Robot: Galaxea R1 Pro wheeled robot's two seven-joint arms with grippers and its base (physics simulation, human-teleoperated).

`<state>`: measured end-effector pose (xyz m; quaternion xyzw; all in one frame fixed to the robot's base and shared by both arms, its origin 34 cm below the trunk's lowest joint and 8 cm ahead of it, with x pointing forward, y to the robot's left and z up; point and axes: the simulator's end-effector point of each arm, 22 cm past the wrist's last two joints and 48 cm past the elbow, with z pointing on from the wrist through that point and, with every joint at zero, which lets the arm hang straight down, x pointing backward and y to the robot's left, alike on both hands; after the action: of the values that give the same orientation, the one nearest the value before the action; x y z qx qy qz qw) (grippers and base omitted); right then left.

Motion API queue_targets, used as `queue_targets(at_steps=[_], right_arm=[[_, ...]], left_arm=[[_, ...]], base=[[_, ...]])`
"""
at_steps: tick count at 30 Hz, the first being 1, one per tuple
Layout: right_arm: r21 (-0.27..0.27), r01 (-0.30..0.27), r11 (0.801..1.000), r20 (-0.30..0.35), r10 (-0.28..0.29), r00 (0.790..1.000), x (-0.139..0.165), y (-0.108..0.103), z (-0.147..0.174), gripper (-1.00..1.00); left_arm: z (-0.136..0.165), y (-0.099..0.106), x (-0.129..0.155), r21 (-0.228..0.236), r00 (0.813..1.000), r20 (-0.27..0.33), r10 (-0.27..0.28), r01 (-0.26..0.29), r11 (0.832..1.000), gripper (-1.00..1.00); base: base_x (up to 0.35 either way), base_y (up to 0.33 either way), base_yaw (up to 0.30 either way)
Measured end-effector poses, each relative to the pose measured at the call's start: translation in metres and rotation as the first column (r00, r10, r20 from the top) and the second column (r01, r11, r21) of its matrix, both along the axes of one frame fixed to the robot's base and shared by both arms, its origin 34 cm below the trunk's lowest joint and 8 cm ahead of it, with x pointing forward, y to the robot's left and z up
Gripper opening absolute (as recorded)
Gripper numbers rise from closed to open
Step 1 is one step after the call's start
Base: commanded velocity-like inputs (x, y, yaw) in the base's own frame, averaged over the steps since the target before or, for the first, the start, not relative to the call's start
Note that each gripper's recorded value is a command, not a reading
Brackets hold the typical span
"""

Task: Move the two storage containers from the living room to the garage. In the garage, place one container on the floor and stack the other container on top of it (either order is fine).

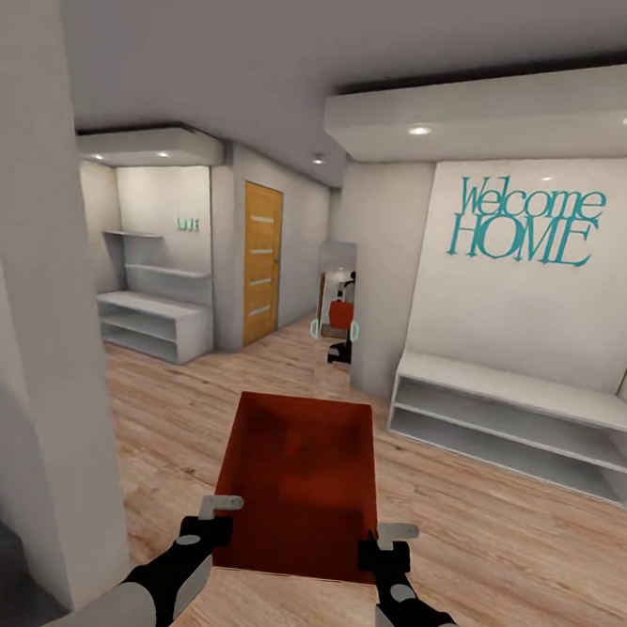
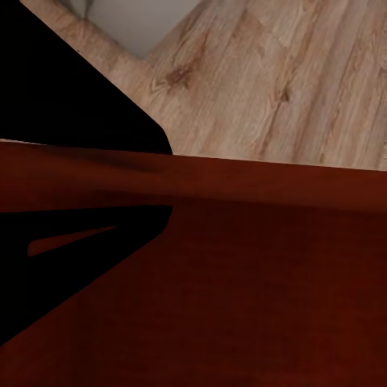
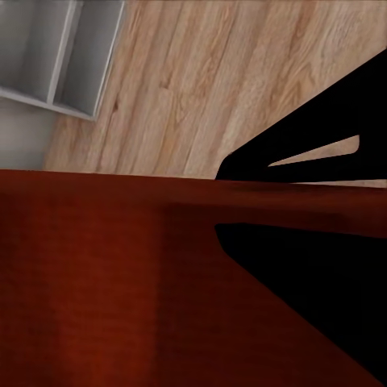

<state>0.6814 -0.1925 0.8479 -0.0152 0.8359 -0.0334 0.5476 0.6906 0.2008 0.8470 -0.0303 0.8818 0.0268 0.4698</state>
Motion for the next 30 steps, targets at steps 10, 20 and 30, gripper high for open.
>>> queue_targets(at_steps=[10,20,30], right_arm=[[0.0,0.0,1.0,0.0,0.0,1.0,0.0,0.0001,0.0,-1.0],[0.0,0.0,1.0,0.0,0.0,1.0,-0.0001,0.0001,0.0,-1.0],[0.001,-0.002,1.0,0.0,0.002,1.0,0.0001,-0.0002,0.0001,-1.0]], left_arm=[[0.0,0.0001,0.0,0.0,1.0,0.0,0.0,0.0,1.0,-1.0],[0.0,0.0001,0.0,0.0,1.0,0.0,0.0,0.0,1.0,-1.0],[-0.0001,-0.0002,-0.0001,-0.001,1.0,0.0,0.0,0.0,1.0,-1.0]], base=[[0.322,0.0,0.0],[0.322,0.0,0.0],[0.322,0.0,0.0]])
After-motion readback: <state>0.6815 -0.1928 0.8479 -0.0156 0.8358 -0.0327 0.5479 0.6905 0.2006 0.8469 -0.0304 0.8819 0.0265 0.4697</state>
